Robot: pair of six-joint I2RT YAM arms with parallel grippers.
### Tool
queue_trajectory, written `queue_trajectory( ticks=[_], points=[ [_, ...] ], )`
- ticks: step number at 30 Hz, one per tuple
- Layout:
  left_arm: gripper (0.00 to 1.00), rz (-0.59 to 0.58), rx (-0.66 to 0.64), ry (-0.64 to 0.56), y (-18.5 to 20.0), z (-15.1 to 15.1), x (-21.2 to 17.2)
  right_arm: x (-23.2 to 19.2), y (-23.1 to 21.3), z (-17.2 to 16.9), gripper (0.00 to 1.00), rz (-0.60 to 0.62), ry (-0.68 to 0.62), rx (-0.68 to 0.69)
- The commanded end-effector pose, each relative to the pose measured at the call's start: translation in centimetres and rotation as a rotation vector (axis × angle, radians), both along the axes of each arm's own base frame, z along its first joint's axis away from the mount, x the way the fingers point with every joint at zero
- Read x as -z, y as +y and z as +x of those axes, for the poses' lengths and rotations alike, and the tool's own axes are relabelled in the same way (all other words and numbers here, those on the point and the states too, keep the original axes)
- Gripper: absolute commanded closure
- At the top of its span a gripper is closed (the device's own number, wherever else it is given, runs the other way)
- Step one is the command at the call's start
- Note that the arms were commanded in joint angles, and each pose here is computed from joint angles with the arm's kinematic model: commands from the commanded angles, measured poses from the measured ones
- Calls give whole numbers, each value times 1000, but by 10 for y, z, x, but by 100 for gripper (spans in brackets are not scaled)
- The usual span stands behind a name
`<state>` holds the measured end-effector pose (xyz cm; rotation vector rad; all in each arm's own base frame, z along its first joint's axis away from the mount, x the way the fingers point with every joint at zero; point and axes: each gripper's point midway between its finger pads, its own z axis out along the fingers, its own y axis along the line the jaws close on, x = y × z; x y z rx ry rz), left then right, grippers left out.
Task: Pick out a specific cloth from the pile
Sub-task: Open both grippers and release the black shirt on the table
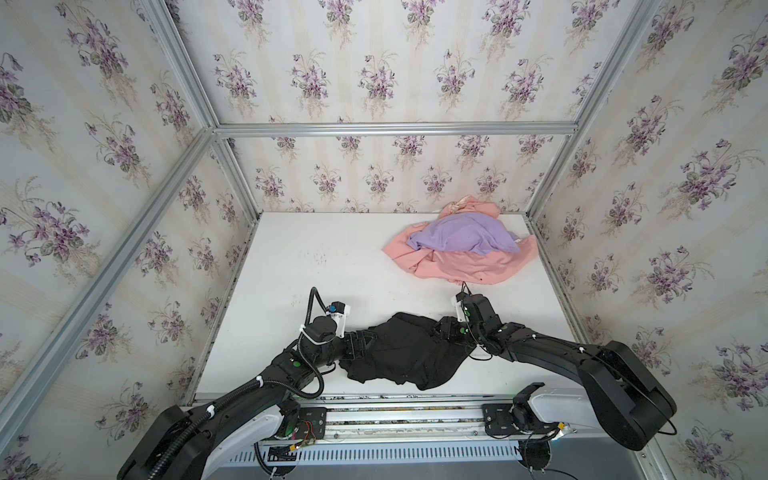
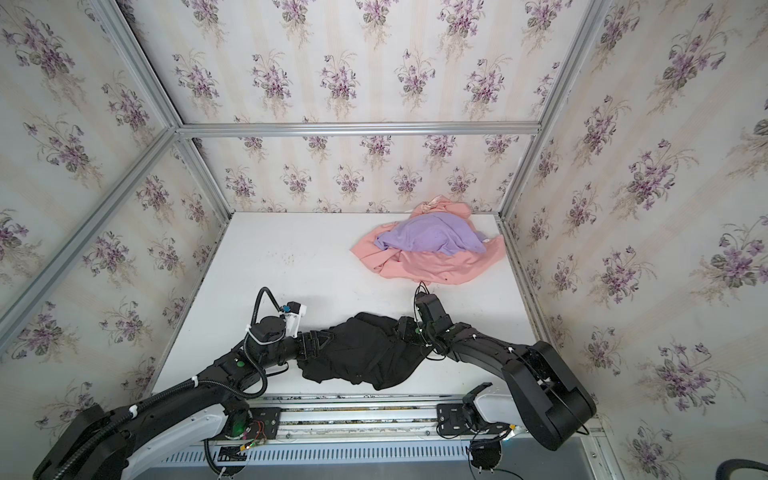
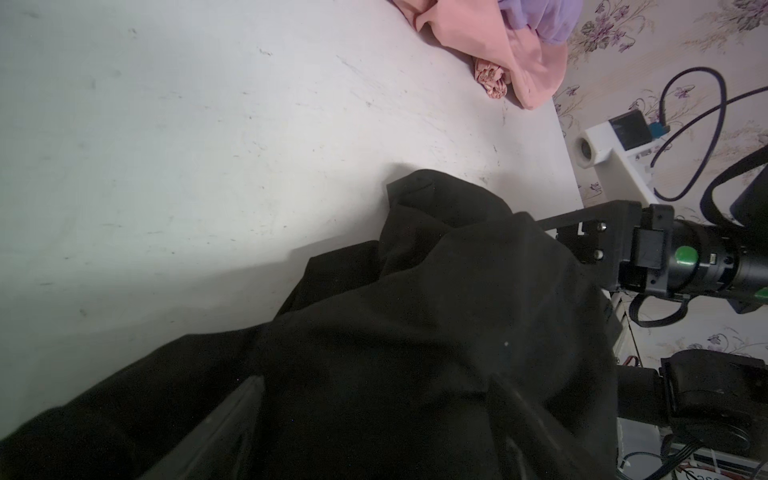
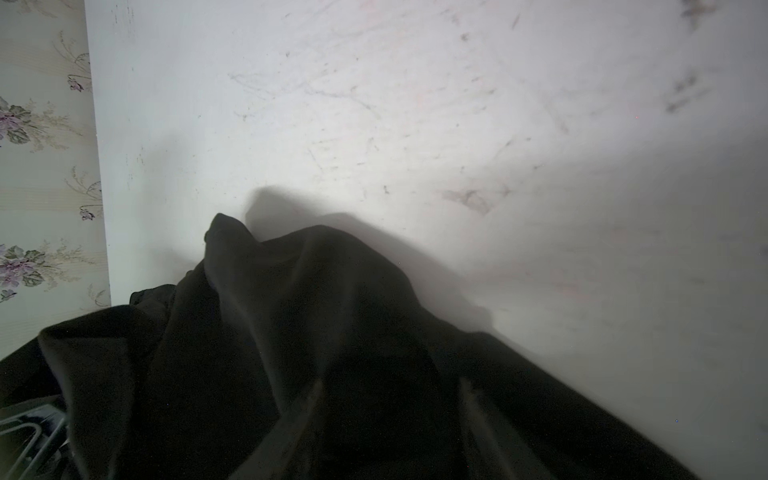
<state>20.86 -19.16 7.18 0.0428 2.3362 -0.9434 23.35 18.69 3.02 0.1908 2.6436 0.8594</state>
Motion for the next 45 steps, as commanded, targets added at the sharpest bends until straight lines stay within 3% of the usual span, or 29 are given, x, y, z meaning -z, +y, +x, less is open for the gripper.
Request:
queue_trajectory(
  ticks=[1,6,11,15,21,25,29,33,39,45],
  points=[
    [13,17,-20,-30,4,5,-4,-6,-4,-1,43,-42,-17,-23],
    [8,52,-44,-107,11,13,-23,-29,-22,8,38,-152,-121,-30],
    [1,86,-84,-232,23,21,-54,-62,-44,23,33,-280,-301,-21],
    [0,143,-142,-335,40,26,-86,-92,-65,29,30,-416,-443,-33],
    [0,180,-445,-422,93,37,-120,-132,-86,37,26,-600,-685,-90],
    [0,268,-519,-510,114,39,-149,-131,-92,35,24,-669,-781,-129],
    [0,492,-554,-597,134,50,-141,-133,-96,38,23,-651,-879,-45],
    [0,634,-504,-642,142,68,-131,-135,-107,55,23,-761,-948,18],
    [1,634,-547,-534,180,102,-99,-118,-119,88,24,-927,-996,95],
    [2,644,-585,-474,209,115,-81,-102,-104,117,25,-934,-1086,52]
  ],
)
